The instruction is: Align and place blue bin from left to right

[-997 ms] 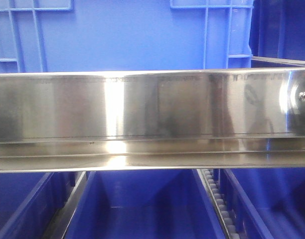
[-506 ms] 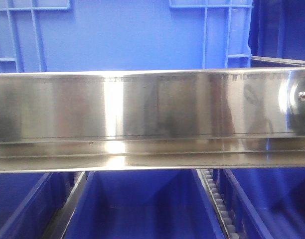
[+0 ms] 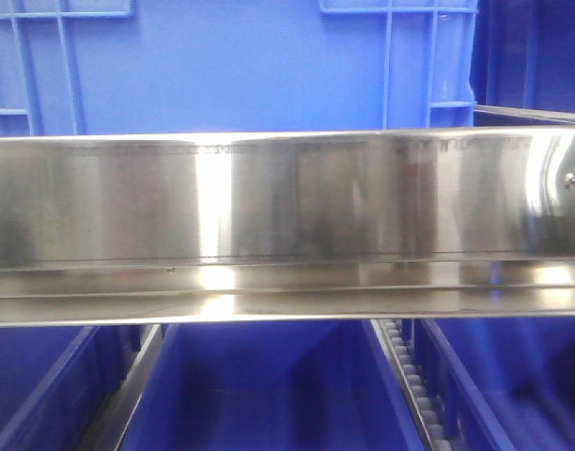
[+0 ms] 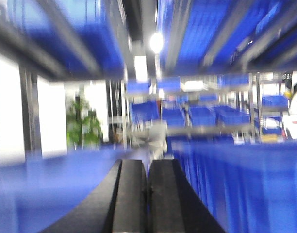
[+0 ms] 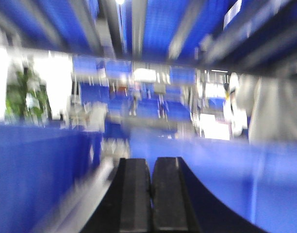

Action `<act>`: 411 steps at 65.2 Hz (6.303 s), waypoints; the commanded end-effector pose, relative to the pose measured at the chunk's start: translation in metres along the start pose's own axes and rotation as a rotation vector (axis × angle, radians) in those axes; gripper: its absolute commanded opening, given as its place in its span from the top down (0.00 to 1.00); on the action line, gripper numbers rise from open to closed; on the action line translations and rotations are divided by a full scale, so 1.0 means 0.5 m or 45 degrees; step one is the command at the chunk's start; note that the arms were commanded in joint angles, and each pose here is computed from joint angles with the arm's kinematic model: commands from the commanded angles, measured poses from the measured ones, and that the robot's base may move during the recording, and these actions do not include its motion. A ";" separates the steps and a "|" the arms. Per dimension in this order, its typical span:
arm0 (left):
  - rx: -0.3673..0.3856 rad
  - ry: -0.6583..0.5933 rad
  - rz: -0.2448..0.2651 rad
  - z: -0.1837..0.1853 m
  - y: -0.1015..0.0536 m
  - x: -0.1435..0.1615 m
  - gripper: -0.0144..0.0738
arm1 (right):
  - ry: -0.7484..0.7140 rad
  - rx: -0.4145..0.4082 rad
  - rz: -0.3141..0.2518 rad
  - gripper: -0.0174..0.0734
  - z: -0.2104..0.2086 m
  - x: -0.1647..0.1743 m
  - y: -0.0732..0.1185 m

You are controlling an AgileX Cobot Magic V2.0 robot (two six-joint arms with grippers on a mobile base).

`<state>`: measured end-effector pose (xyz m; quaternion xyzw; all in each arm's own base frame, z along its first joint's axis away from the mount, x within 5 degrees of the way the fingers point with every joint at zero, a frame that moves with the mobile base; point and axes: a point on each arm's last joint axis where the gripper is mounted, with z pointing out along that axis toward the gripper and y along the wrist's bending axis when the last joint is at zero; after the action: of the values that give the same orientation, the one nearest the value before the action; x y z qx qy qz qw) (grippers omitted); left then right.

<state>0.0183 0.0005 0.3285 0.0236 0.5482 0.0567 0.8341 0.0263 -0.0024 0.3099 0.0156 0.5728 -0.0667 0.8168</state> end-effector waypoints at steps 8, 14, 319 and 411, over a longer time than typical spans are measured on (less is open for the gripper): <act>0.047 0.124 0.050 0.033 0.016 -0.122 0.58 | 0.065 -0.065 0.021 0.51 0.016 -0.176 0.000; 0.052 0.152 0.049 0.067 0.019 -0.155 0.45 | 0.082 -0.071 0.020 0.33 0.042 -0.216 -0.002; 0.079 1.608 -0.093 0.738 -0.234 0.131 0.84 | 1.605 -0.384 0.088 0.90 0.772 0.091 0.324; 0.109 1.252 -0.180 0.690 -0.190 -0.122 0.85 | 1.235 -0.368 0.132 0.90 0.687 -0.177 0.236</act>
<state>0.3253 -0.0962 0.4931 -0.0117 0.9037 -0.0203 0.4276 0.3479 0.0946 0.4773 -0.0302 0.9180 0.0777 0.3876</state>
